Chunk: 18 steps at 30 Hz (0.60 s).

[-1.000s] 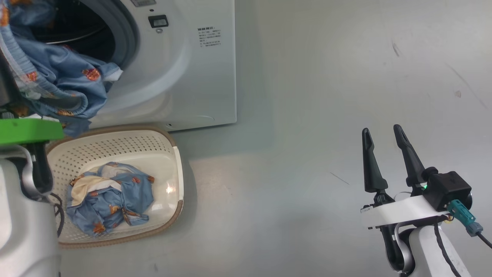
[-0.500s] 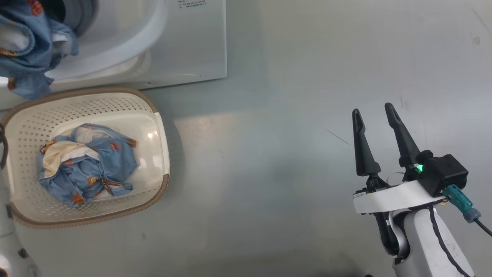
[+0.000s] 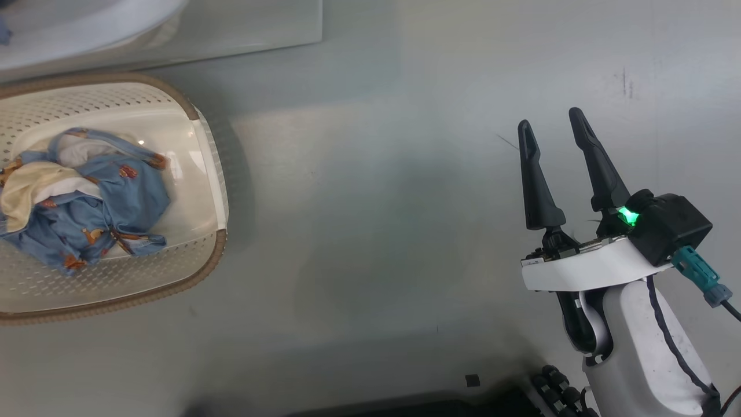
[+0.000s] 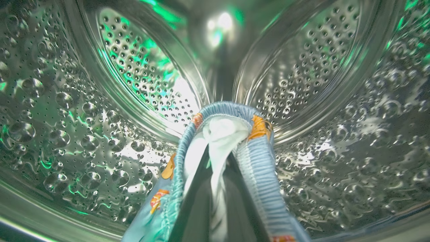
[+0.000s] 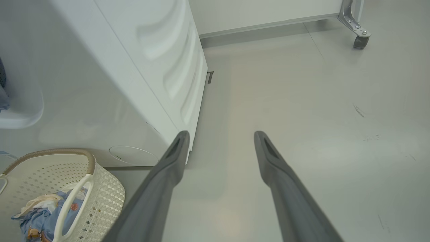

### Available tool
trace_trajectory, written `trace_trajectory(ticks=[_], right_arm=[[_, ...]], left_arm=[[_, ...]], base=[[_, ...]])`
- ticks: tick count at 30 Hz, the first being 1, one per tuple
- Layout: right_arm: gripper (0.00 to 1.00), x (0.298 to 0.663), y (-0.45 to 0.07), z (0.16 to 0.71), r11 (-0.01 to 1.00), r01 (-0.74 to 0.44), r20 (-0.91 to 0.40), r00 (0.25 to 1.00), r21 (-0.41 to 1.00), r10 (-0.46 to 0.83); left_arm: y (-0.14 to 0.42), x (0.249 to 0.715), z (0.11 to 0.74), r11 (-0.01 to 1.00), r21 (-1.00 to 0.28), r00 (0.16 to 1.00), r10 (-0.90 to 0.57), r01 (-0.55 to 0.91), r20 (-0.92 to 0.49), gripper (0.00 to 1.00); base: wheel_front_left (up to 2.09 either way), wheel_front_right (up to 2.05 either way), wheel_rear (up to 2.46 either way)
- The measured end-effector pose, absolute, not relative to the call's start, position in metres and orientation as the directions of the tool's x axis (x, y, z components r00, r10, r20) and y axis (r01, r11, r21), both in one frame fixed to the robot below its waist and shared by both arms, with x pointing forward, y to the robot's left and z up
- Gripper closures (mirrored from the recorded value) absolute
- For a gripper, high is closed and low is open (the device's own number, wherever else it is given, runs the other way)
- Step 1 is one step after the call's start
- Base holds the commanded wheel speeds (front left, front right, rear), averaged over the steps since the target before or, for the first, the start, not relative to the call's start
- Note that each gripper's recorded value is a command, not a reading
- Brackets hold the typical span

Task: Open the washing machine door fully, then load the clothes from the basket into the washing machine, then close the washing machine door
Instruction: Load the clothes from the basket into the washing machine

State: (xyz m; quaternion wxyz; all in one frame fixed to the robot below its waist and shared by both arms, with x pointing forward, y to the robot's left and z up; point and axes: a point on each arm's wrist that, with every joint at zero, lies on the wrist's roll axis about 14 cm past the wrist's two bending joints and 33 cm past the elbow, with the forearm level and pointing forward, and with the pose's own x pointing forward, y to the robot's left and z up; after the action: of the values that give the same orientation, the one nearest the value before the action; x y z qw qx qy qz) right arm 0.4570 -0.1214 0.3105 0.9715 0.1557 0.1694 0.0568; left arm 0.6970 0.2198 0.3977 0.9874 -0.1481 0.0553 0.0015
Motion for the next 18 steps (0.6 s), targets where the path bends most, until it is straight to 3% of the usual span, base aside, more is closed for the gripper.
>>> trace_trajectory(ticks=[12,15,18], right_arm=[[0.00,0.457,-0.125,0.268,0.938,-0.015,-0.387,0.908,0.347,0.158],[0.00,0.455,-0.123,0.261,0.934,-0.008,-0.402,0.901,0.356,0.161],[0.00,0.455,-0.126,0.256,0.934,0.001,-0.412,0.897,0.357,0.157]], left_arm=[[0.224,0.729,0.355,0.948,-0.319,0.980,-0.069,0.005,-0.189,1.00],[0.223,0.738,0.363,0.955,-0.293,0.988,-0.078,0.035,-0.136,1.00],[0.232,0.751,0.401,0.972,-0.227,0.998,-0.063,0.067,0.024,1.00]], base=[[0.00,0.00,0.00],[0.00,0.00,0.00],[0.00,0.00,0.00]])
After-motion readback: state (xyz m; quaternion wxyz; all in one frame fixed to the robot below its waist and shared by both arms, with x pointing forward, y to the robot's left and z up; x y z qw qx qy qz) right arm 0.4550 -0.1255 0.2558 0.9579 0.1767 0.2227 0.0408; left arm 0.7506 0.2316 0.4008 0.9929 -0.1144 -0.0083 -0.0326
